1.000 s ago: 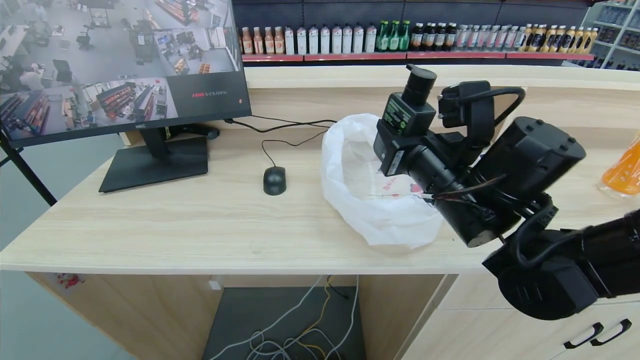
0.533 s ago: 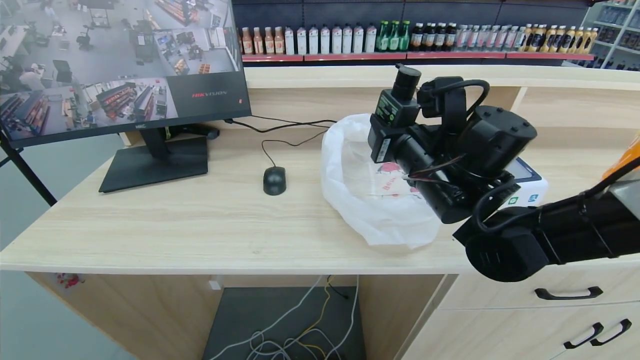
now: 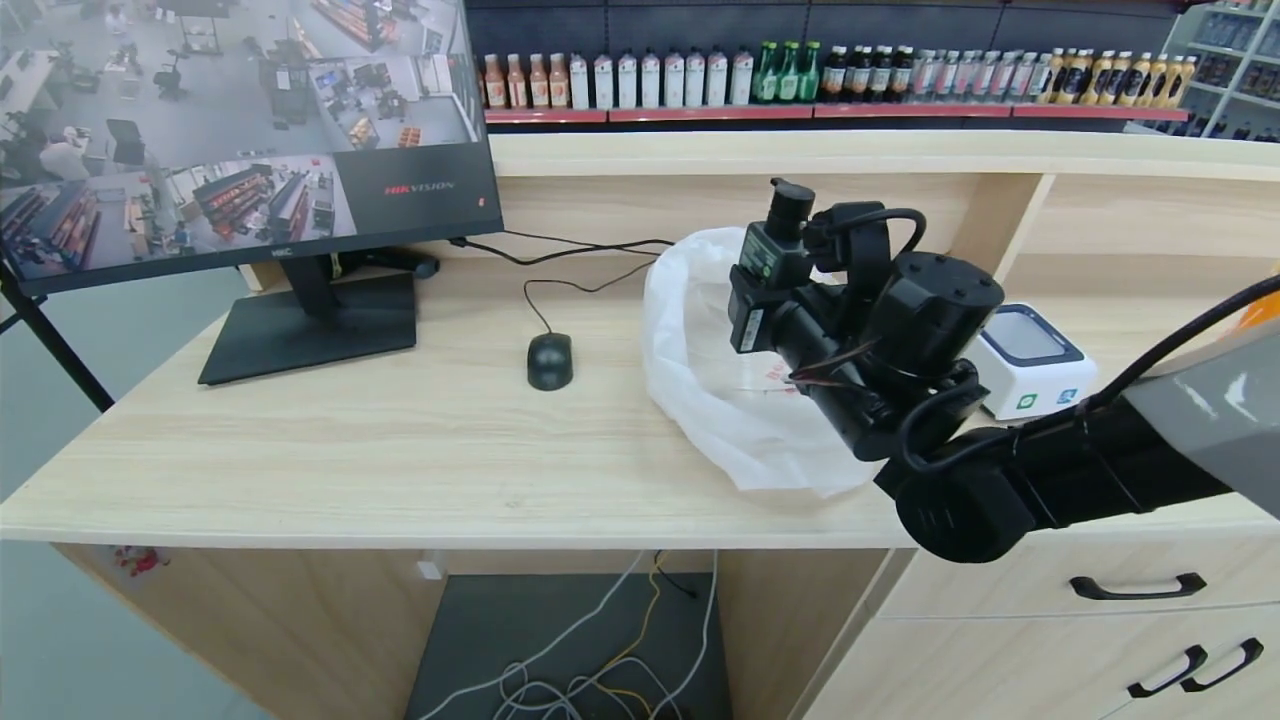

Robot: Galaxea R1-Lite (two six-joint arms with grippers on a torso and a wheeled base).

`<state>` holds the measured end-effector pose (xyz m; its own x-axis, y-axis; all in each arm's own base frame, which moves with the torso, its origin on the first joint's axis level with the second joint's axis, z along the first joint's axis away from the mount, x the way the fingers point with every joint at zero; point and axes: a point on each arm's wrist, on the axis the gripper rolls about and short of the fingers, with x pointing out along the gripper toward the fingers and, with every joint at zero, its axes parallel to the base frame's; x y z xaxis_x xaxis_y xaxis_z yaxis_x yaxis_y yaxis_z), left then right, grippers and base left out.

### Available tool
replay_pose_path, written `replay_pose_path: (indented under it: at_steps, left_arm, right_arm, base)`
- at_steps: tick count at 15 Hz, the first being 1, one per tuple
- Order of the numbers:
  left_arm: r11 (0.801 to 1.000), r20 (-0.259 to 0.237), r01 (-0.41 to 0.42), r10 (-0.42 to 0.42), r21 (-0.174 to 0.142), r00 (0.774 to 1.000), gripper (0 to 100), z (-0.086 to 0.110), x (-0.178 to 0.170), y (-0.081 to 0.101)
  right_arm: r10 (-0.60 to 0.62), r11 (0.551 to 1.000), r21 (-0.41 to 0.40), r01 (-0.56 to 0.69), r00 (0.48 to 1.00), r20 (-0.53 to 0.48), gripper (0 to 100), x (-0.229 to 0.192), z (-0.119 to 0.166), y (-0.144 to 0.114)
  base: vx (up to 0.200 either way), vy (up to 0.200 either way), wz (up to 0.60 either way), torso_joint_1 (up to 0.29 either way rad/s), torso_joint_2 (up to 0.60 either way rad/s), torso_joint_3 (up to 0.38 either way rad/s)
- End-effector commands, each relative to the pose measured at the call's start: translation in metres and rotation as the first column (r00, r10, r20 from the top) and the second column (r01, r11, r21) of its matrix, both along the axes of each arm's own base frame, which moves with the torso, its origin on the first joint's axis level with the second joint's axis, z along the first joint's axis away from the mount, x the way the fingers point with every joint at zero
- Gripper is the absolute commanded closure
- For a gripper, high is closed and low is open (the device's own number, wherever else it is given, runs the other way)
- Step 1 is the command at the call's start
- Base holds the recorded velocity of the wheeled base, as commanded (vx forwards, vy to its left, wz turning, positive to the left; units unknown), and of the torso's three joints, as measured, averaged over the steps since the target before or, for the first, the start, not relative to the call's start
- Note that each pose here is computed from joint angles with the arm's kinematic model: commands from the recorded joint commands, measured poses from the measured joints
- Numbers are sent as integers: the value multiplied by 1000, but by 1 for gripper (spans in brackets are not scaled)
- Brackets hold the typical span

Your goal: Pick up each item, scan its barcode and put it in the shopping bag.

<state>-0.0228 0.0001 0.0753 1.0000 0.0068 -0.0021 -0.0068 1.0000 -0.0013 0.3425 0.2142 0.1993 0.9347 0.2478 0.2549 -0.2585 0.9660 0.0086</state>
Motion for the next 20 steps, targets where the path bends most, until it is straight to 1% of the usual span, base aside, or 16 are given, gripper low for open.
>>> replay_pose_path:
  at_steps: [1,2,7,12,14,20]
  left_arm:
    - [1000,1,-1,1,0,1000,0,0,0,0]
    - [1000,1,-1,1,0,1000,0,0,0,0]
    - [1000,1,-1,1,-2,1000,0,0,0,0]
    - [1000,1,-1,1,-2,1000,0,0,0,0]
    - [1000,1,-1,1,-2,1000,0,0,0,0]
    - [1000,1,-1,1,-2,1000,0,0,0,0]
  right_arm:
    - [-2,1000,-12,2,1000,-19,100,4,-10,3]
    - [-11,1000,-23,10,999,-35,100,10,-19,2]
    - [-16,999,-33,14,999,-52,100,18,-30,4]
    - [-39,998,-41,36,997,-69,100,29,-42,-2]
    - [-39,999,-41,36,997,-71,100,30,-42,-1]
    - [-48,998,-51,43,994,-95,100,36,-56,-2]
  base:
    - [0,0,0,0,0,0]
    - [0,0,0,0,0,0]
    - [0,0,0,0,0,0]
    - [0,0,0,0,0,0]
    - [0,0,0,0,0,0]
    - [0,0,0,0,0,0]
